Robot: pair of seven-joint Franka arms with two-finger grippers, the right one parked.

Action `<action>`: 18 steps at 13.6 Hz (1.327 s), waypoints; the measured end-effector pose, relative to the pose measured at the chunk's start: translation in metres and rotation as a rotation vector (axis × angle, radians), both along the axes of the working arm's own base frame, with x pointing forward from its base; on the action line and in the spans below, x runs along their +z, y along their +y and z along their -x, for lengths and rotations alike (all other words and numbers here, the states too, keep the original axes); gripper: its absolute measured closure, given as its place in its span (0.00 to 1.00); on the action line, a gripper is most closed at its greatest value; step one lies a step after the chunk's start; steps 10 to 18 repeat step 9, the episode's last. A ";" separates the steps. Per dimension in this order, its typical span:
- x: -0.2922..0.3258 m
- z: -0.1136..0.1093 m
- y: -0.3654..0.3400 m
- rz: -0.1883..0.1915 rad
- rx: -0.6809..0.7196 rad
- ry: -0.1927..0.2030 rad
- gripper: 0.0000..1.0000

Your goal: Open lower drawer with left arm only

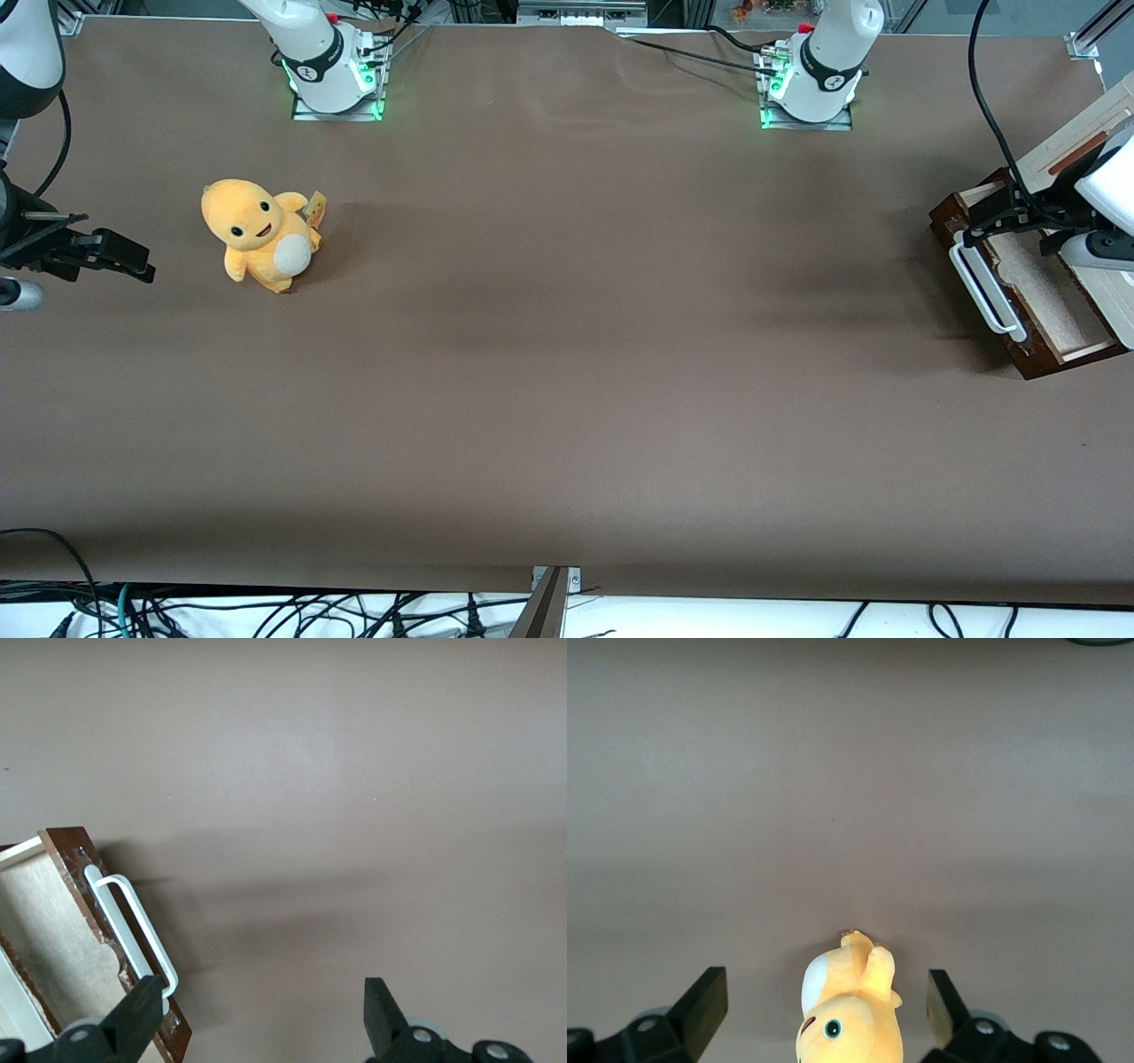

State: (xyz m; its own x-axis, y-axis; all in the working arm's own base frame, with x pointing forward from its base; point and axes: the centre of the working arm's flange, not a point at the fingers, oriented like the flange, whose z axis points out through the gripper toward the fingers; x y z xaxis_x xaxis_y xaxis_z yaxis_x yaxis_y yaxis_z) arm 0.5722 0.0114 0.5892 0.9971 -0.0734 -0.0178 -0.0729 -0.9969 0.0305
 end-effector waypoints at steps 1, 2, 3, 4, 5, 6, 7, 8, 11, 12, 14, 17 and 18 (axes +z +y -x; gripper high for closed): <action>-0.001 0.000 -0.001 -0.002 -0.003 -0.001 0.00; -0.002 0.000 -0.002 -0.004 -0.007 0.002 0.00; -0.005 0.000 -0.003 -0.005 -0.009 0.010 0.00; -0.009 0.001 -0.003 -0.006 -0.011 0.021 0.00; -0.013 0.002 -0.004 -0.006 -0.012 0.029 0.00; -0.015 0.002 -0.004 -0.006 -0.013 0.033 0.00; -0.016 0.002 -0.005 -0.006 -0.015 0.035 0.00; -0.015 0.003 -0.006 -0.006 -0.016 0.035 0.00; -0.015 0.003 -0.006 -0.008 -0.018 0.037 0.00; -0.015 0.003 -0.006 -0.008 -0.018 0.037 0.00; -0.015 0.003 -0.006 -0.008 -0.018 0.037 0.00; -0.015 0.003 -0.006 -0.008 -0.018 0.037 0.00; -0.015 0.003 -0.006 -0.008 -0.018 0.037 0.00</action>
